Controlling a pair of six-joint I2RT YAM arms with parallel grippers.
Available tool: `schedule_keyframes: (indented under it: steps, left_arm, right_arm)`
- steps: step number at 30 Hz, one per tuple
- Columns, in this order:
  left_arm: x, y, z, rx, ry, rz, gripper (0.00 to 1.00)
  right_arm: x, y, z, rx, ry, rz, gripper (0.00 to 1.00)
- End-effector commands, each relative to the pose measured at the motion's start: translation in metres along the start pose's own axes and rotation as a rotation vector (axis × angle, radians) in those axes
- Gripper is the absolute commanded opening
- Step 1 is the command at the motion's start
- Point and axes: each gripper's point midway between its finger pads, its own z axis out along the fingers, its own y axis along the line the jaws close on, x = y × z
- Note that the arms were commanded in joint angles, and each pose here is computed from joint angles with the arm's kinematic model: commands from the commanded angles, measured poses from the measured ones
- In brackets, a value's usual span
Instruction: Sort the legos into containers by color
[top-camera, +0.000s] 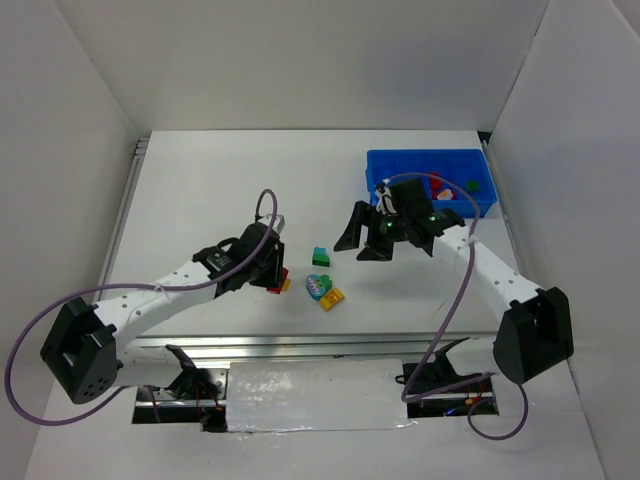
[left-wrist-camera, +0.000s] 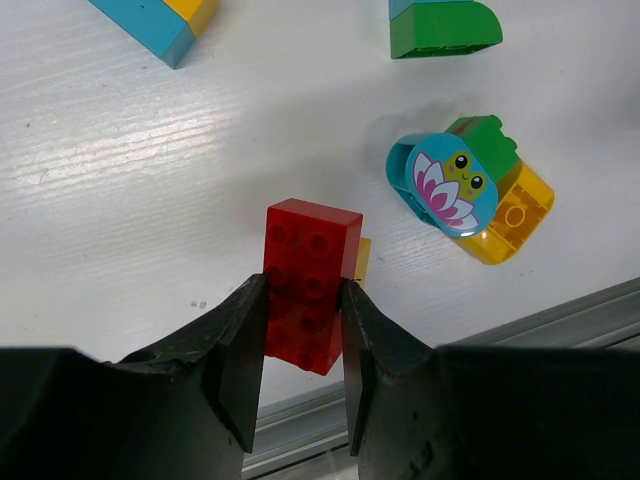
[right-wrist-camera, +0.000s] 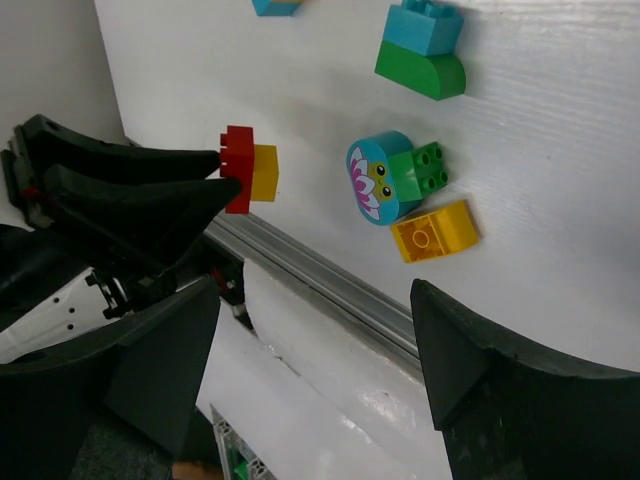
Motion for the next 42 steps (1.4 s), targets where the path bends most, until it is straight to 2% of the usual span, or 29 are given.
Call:
schedule_keyframes:
  steps: [1, 8, 16, 17, 18, 19, 21, 22, 23, 33, 42]
  left_arm:
    - [-0.009, -0.002, -0.002, 0.016, -0.033, 0.016, 0.00]
    - [0.015, 0.010, 0.026, -0.039, 0.024, 0.006, 0.00]
    - [0.031, 0.018, 0.046, -0.108, 0.112, 0.011, 0.00]
    - [0.030, 0.019, 0.046, -0.111, 0.112, 0.010, 0.03]
    - [0.031, 0.019, 0.046, -0.114, 0.113, 0.013, 0.10]
    - [0.031, 0.019, 0.045, -0.113, 0.115, 0.015, 0.28]
    - [0.030, 0.019, 0.043, -0.110, 0.114, 0.016, 0.46]
    - [0.029, 0.018, 0.042, -0.107, 0.112, 0.015, 0.60]
    - [0.029, 0.019, 0.042, -0.110, 0.110, 0.016, 0.64]
    - [0.026, 0.019, 0.034, -0.097, 0.081, 0.012, 0.74]
    - [0.034, 0.023, 0.047, -0.109, 0.092, 0.024, 0.80]
  right_arm:
    - [-0.002, 0.011, 0.012, -0.038, -0.008, 0.001, 0.84]
    - [-0.003, 0.007, 0.015, -0.007, -0.012, 0.006, 0.84]
    - [-0.012, 0.011, -0.003, 0.027, -0.069, -0.031, 0.84]
    - [-0.012, 0.012, -0.007, 0.028, -0.075, -0.037, 0.84]
    - [-0.013, 0.013, -0.009, 0.031, -0.082, -0.042, 0.85]
    - [-0.015, 0.014, -0.012, 0.031, -0.092, -0.047, 0.85]
    - [-0.016, 0.014, -0.016, 0.039, -0.101, -0.047, 0.85]
    - [-0.016, 0.013, -0.017, 0.039, -0.102, -0.046, 0.85]
    - [-0.016, 0.015, -0.019, 0.033, -0.108, -0.048, 0.85]
    - [-0.021, 0.015, -0.027, 0.034, -0.130, -0.040, 0.85]
    - [-0.020, 0.016, -0.033, 0.033, -0.137, -0.042, 0.85]
